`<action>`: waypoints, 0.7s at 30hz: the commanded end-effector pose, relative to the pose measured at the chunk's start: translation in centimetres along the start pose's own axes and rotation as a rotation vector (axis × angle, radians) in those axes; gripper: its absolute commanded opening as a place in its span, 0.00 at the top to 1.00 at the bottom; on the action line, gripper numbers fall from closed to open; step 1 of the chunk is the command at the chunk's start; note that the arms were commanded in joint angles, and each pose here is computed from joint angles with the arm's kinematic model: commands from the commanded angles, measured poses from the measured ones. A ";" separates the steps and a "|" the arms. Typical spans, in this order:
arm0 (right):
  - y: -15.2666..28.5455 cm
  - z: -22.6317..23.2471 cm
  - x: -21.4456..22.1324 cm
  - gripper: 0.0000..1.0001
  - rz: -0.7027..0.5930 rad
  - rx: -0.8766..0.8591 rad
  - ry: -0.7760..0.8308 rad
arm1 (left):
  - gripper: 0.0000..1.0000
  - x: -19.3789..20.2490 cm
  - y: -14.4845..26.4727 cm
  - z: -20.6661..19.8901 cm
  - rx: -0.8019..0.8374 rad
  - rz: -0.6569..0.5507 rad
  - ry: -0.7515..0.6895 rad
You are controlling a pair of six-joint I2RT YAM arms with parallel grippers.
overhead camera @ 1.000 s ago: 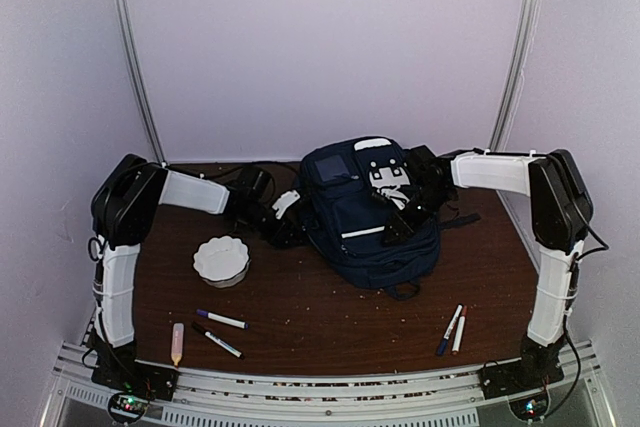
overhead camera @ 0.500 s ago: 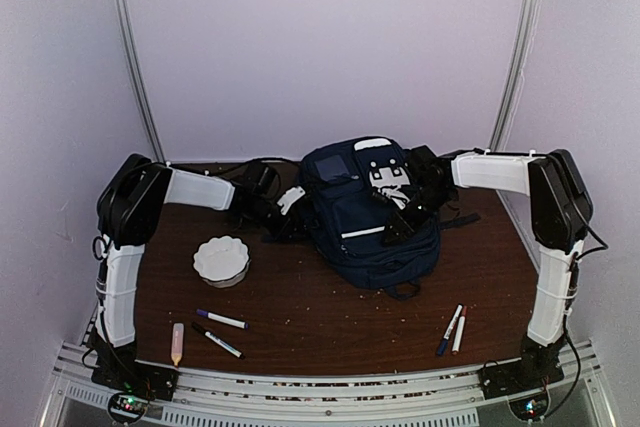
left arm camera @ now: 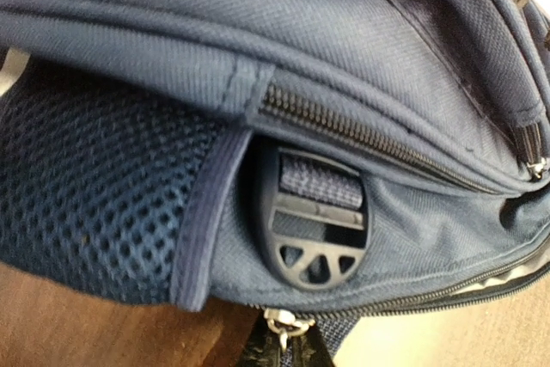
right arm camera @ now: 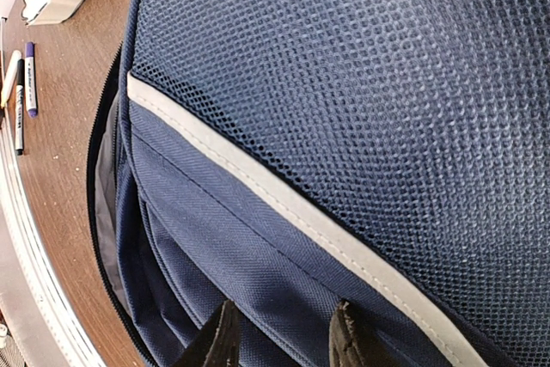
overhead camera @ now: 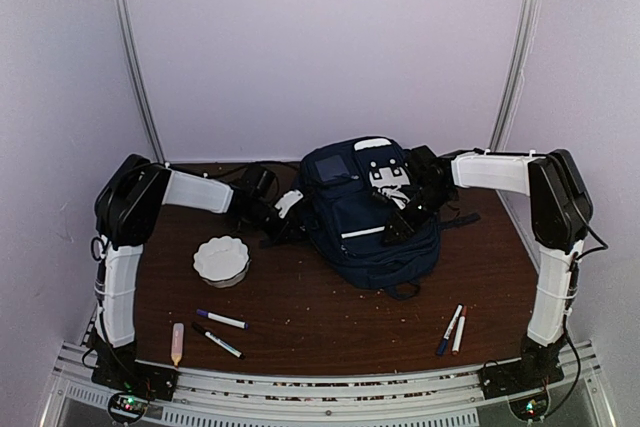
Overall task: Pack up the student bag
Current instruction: Zip the largest pocket of the bag in the student bag.
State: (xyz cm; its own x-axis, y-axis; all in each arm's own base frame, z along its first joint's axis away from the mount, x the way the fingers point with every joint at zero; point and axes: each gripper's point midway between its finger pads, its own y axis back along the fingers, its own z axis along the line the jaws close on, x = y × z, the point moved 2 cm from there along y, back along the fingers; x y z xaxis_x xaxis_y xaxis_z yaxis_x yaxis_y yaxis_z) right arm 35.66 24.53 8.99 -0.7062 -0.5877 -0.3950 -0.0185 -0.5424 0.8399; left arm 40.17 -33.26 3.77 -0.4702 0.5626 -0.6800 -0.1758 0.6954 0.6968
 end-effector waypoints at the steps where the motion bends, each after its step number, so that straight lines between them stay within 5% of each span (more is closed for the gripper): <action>1: -0.5 -0.6 0.9 0.63 0.028 0.011 -0.036 | 0.98 -1.0 1.6 -0.4 -0.040 -0.031 -0.009; 9: 1.2 1.2 -1.3 0.63 -0.024 -0.005 0.002 | 1.00 -0.4 2.8 -1.3 -0.050 0.004 0.021; 14: 3.0 3.8 -6.8 0.63 -0.137 -0.049 0.021 | 1.00 0.0 2.4 -2.4 -0.043 0.042 0.021; 21: 0.1 4.1 -15.0 0.62 -0.292 -0.050 -0.097 | 1.00 0.6 2.3 -2.8 -0.088 0.067 -0.004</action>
State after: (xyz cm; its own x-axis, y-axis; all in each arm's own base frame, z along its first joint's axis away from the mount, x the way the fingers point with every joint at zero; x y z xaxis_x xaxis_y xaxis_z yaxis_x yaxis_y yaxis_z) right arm 40.97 32.88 18.34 -0.6615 -0.4494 -0.6004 -0.1679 -0.6915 0.7026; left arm 38.06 -32.91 4.39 -0.4881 0.5988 -0.6350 -0.2109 0.6251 0.7515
